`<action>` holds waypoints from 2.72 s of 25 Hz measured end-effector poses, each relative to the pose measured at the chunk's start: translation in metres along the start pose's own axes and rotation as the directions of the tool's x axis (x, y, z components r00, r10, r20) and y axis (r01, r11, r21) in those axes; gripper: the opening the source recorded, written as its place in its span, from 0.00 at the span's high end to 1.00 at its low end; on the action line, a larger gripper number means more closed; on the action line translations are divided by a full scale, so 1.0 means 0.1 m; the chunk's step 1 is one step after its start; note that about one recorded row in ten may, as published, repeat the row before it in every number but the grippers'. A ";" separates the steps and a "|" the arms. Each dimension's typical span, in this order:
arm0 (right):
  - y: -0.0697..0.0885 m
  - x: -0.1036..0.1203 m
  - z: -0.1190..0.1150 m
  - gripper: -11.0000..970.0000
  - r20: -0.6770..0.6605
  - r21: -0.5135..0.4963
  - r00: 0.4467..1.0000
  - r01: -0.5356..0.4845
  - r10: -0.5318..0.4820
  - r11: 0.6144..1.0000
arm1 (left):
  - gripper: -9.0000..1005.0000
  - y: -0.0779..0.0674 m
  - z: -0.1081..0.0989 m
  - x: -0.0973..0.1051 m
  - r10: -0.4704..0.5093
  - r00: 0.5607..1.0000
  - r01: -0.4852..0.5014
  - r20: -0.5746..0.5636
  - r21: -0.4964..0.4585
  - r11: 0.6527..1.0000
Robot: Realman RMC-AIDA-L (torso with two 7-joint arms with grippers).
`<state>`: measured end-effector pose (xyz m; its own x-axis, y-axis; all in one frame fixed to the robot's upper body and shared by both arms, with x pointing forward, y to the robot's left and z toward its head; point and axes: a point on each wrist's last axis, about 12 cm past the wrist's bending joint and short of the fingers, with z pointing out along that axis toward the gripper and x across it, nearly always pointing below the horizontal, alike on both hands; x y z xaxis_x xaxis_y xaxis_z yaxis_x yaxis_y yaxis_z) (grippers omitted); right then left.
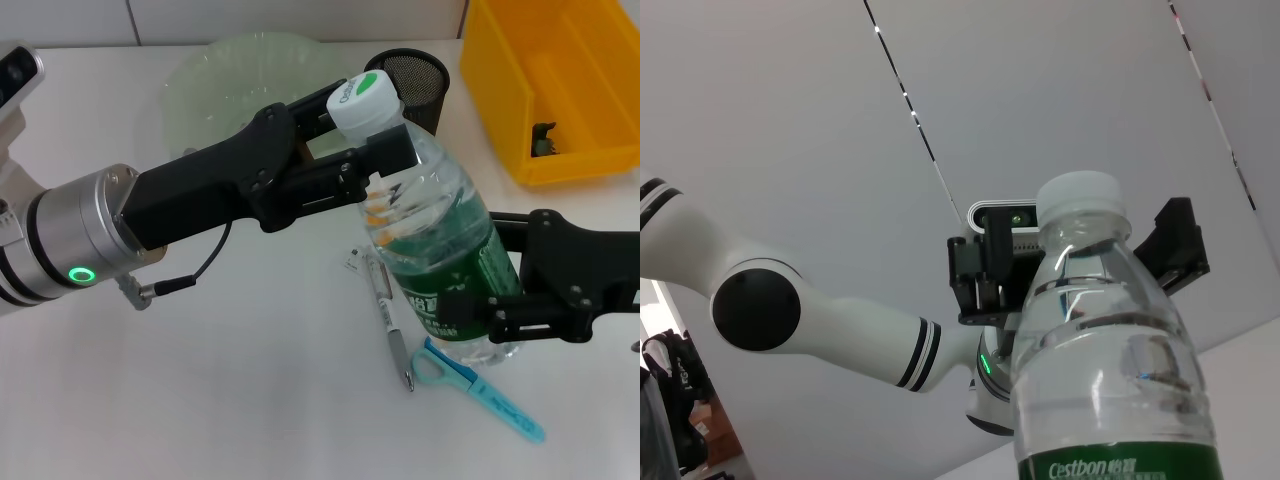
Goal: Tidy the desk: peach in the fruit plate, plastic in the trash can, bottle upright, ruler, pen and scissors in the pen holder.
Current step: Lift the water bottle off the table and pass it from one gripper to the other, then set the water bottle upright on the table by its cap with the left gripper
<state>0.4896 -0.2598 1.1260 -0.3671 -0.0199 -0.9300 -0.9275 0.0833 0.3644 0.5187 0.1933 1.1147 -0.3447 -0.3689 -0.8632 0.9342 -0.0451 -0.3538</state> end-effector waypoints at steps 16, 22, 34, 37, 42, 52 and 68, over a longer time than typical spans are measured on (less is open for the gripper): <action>-0.01 -0.02 0.04 0.15 -0.006 -0.016 1.000 -0.003 0.003 1.000 | 0.51 0.02 0.05 -0.05 0.013 1.000 -0.013 0.006 0.015 1.000; -0.03 -0.02 0.07 0.14 -0.003 -0.035 1.000 -0.009 0.009 0.999 | 0.56 0.01 0.07 -0.05 0.013 1.000 -0.013 0.001 0.036 0.999; -0.02 -0.15 0.24 0.13 -0.181 -0.024 0.983 -0.006 0.002 1.000 | 0.54 0.01 0.11 -0.07 -0.006 0.999 0.010 -0.044 0.071 0.997; 0.02 -0.22 0.22 0.13 -0.205 -0.008 0.979 0.012 -0.014 1.000 | 0.54 0.01 0.10 -0.08 0.000 0.999 0.003 -0.050 0.070 0.998; 0.09 -0.25 0.06 0.13 -0.198 0.036 0.980 0.022 -0.014 0.999 | 0.53 0.01 0.02 -0.10 0.055 0.996 -0.052 -0.063 0.047 0.998; 0.22 0.05 -0.59 0.13 -0.080 0.235 0.996 0.053 -0.035 0.971 | 0.52 -0.01 -0.43 -0.18 0.330 0.929 -0.350 -0.165 -0.114 0.930; 0.22 0.31 -0.62 0.13 -0.018 0.250 1.000 0.015 -0.011 0.968 | 0.50 0.28 -0.74 -0.09 0.431 0.835 -0.547 -0.342 -0.427 0.720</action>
<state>0.4533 -0.3201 1.1084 -0.3581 -0.0387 -0.9329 -0.8859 0.3296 0.3264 0.5407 0.2643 1.0858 0.0836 -0.0102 -0.9964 0.8223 0.5655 0.0633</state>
